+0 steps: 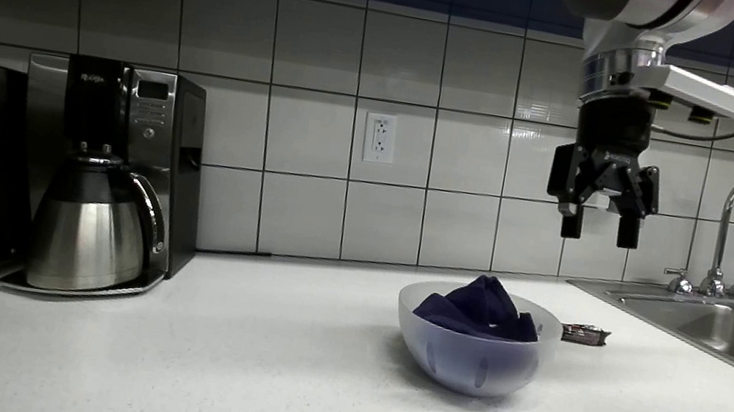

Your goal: Put the cloth on the counter

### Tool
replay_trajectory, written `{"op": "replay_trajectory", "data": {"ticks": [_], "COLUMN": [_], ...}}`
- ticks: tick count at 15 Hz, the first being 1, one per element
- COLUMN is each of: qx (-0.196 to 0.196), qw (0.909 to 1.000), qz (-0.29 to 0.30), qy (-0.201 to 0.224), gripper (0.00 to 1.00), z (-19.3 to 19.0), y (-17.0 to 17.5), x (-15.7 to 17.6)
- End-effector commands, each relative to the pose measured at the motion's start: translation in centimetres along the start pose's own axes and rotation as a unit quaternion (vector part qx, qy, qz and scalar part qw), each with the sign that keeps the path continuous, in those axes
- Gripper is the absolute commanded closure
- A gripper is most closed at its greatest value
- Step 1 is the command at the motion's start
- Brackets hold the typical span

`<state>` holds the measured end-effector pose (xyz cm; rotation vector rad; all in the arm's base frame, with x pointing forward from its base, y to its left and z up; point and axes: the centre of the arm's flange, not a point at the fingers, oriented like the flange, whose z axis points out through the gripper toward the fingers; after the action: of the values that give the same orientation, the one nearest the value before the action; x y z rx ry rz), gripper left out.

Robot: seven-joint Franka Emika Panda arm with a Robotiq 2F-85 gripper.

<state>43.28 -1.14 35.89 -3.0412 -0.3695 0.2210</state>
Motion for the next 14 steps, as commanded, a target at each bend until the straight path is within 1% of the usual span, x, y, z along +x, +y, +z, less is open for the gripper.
{"op": "replay_trajectory", "data": {"ticks": [1,4,8,11,14], "qx": [0.006,0.017,0.026,0.019,0.022], "qw": [0.9997,0.9990,0.9973,0.9950,0.9919], "qz": [-0.026,-0.041,-0.068,-0.098,-0.123], "qy": [0.002,-0.007,-0.012,0.003,0.020], "gripper": [0.00,0.00,0.00,0.00,0.00], "z": [0.6,1.7,3.5,5.1,6.4], "y": [-2.1,-4.2,-7.0,-8.8,-9.8], "x": [3.3,4.4,5.0,5.2,5.6]}}
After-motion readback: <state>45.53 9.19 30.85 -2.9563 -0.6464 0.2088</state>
